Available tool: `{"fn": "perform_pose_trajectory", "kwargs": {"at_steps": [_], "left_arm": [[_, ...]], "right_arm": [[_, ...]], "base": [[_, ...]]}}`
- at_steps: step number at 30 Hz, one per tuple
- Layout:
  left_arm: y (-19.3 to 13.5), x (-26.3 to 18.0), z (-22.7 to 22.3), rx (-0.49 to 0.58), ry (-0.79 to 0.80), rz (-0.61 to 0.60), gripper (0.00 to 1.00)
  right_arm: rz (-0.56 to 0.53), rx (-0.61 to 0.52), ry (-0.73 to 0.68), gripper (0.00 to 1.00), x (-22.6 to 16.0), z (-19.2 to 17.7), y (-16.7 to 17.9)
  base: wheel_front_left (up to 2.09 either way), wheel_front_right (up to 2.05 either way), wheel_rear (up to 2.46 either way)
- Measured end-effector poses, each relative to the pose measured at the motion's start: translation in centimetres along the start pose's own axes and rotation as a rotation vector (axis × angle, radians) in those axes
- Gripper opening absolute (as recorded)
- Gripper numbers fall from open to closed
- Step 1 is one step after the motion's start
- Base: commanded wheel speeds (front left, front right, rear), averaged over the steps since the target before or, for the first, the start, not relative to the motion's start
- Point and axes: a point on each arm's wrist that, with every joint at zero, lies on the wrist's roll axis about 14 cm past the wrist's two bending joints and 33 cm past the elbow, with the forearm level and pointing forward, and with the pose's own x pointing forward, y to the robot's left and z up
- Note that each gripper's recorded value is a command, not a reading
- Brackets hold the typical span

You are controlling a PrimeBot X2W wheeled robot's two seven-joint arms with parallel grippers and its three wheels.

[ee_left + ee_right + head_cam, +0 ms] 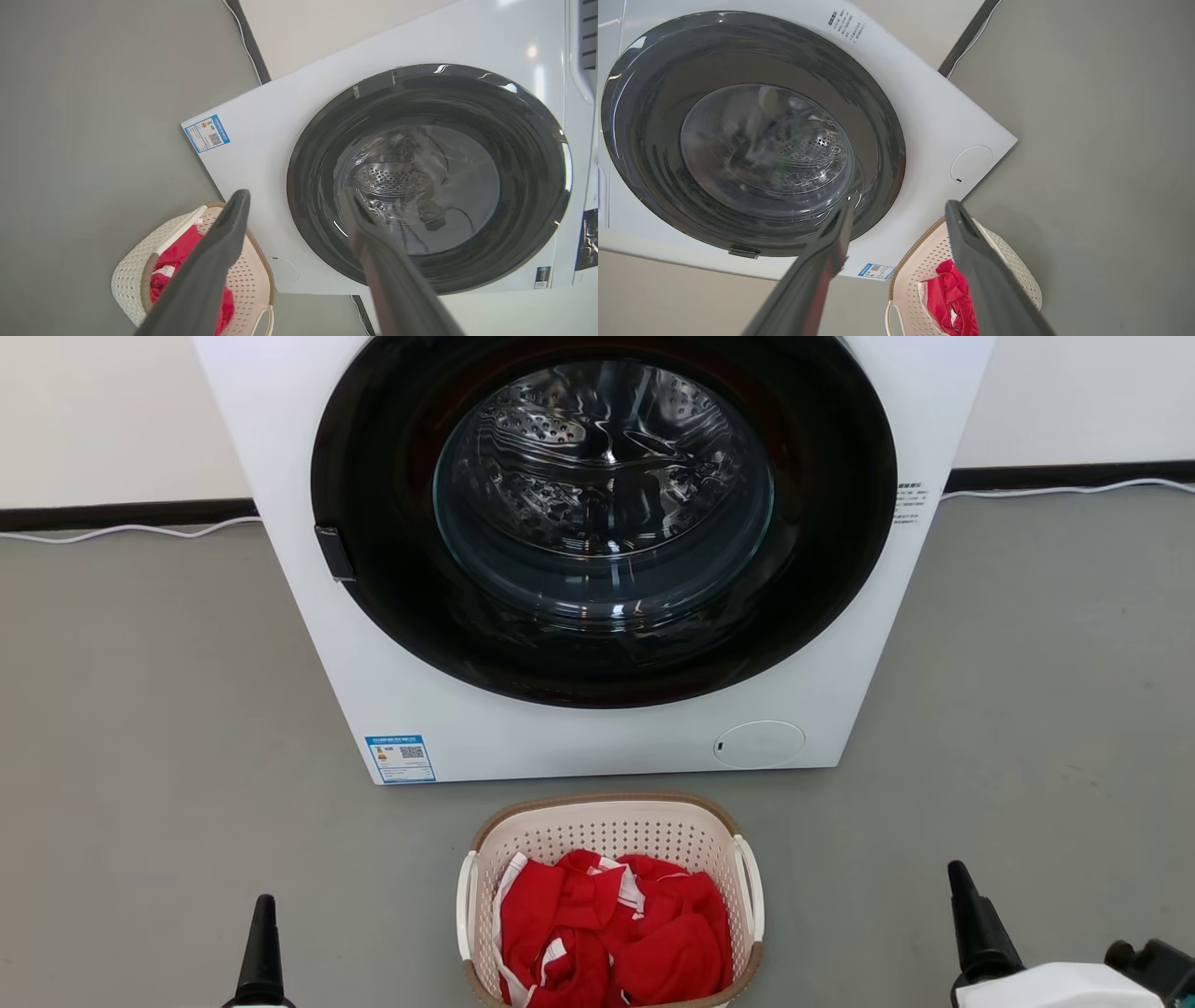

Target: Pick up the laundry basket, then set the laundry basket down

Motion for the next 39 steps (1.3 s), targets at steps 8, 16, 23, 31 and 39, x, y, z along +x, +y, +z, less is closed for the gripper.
{"fn": "perform_pose_trajectory", "kwargs": {"at_steps": [8, 16, 23, 31, 39], "left_arm": [[-0.3, 0.0, -0.1, 0.142, 0.005, -0.014, 1.0], [0.1, -0.3, 0.0, 0.265, 0.004, -0.011, 1.0], [-0.2, -0.3, 0.1, 0.364, -0.003, -0.024, 1.0], [-0.2, -0.4, 0.2, 0.505, 0.0, -0.037, 1.0], [0.0, -0.5, 0.7, 0.655, -0.003, -0.045, 1.0]], "right_arm": [[0.034, -0.157, 0.007, 1.0, 0.1, -0.3, 1.0], [0.061, -0.298, 0.017, 1.0, 0.2, -0.8, 1.7], [0.079, -0.403, 0.018, 1.0, 0.2, -1.0, 1.9], [0.107, -0.527, 0.019, 1.0, 0.3, -1.4, 2.5], [0.113, -0.626, 0.02, 1.0, 0.4, -1.6, 2.4]], "base": [[0.0, 0.0, 0.0], [0.0, 0.0, 0.0], [0.0, 0.0, 0.0], [0.0, 0.0, 0.0], [0.0, 0.0, 0.0]]}}
